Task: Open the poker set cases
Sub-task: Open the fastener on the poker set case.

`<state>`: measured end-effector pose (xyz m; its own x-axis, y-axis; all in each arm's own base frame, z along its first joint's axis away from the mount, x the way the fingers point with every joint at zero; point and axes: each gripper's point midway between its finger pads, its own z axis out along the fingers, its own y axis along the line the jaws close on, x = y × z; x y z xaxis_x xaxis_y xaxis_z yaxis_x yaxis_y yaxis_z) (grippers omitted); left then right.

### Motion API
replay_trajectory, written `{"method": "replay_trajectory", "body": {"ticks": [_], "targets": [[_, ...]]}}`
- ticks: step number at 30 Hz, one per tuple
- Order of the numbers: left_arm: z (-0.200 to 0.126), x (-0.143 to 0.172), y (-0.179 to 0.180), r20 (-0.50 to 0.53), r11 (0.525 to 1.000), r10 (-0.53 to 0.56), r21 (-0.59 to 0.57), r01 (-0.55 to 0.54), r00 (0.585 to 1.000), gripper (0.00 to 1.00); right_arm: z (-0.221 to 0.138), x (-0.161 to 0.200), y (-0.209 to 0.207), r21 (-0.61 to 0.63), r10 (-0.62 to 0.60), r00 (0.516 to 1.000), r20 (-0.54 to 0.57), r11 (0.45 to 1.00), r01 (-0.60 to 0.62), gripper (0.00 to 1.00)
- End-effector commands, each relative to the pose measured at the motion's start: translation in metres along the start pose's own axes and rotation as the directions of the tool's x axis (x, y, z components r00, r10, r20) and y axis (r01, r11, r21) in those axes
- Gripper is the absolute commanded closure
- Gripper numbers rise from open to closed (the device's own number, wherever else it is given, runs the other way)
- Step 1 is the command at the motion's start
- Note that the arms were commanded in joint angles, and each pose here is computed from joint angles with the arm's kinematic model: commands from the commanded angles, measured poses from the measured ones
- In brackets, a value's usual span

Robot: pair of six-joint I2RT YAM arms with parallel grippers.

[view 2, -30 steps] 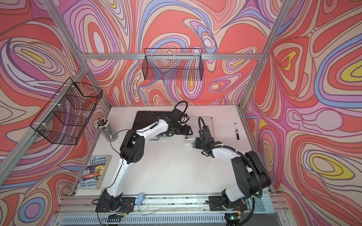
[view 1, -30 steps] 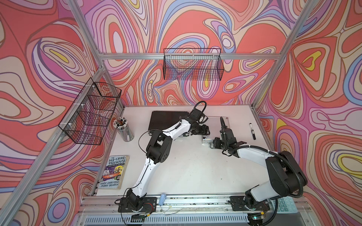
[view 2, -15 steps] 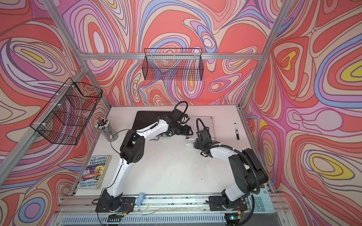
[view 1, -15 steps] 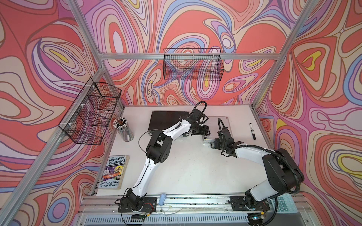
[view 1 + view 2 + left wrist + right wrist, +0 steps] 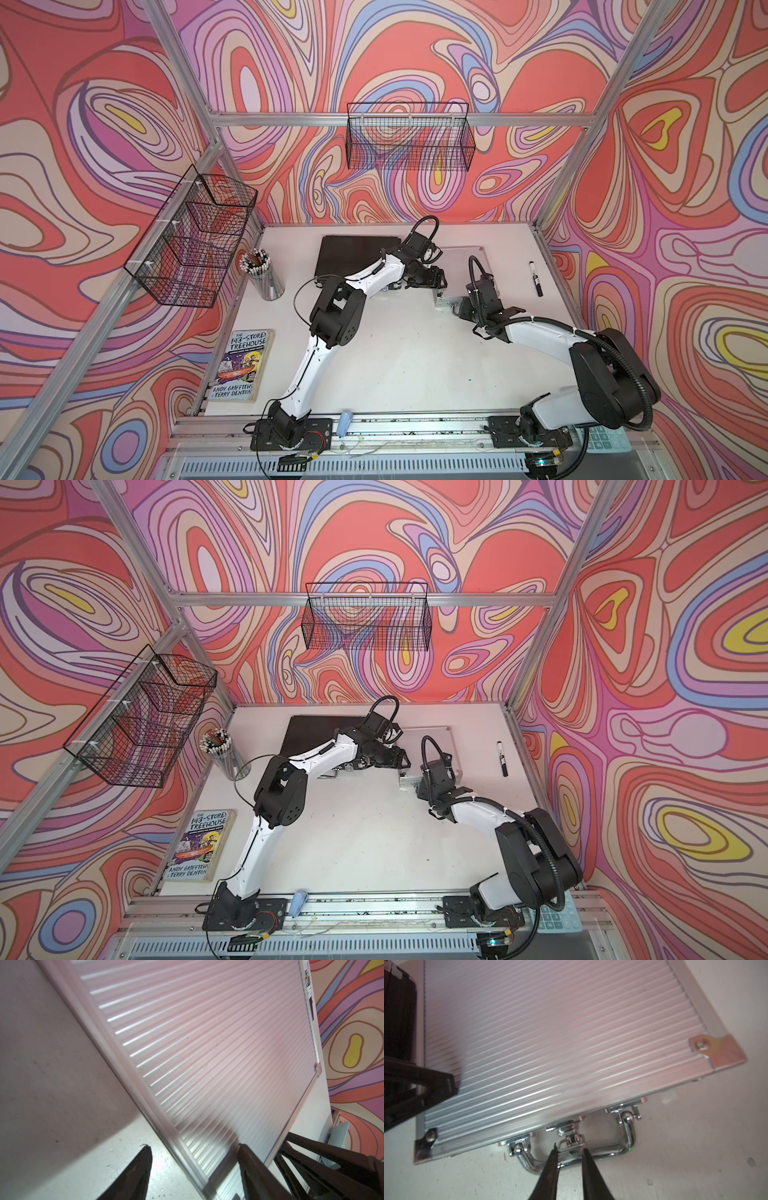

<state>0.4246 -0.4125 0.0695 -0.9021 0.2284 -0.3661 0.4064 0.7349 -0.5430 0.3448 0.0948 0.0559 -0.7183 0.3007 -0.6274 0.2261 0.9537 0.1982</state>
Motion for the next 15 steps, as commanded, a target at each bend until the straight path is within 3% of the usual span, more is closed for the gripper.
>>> {"method": "replay_trajectory", "body": {"ticks": [1, 5, 10, 15], "targets": [[-0.003, 0.01, 0.005, -0.026, 1.0, -0.002, -0.027, 0.001, 1.0, 0.33, -0.002, 0.004, -0.013, 0.038, 0.06, 0.998, 0.024, 0.997, -0.061, 0.77], [-0.003, 0.011, 0.005, -0.025, 1.0, -0.002, -0.025, 0.001, 1.0, 0.33, -0.005, 0.008, -0.014, 0.025, 0.092, 0.995, 0.026, 0.995, -0.093, 0.71], [-0.004, 0.011, 0.005, -0.024, 1.0, 0.001, -0.026, -0.002, 1.0, 0.33, -0.012, -0.001, -0.012, 0.029, 0.082, 0.996, 0.039, 0.996, -0.084, 0.52], [-0.004, 0.012, 0.006, -0.026, 1.0, 0.002, -0.028, -0.003, 1.0, 0.33, -0.028, -0.015, -0.004, -0.01, 0.076, 0.995, 0.061, 0.997, -0.076, 0.47]]}}
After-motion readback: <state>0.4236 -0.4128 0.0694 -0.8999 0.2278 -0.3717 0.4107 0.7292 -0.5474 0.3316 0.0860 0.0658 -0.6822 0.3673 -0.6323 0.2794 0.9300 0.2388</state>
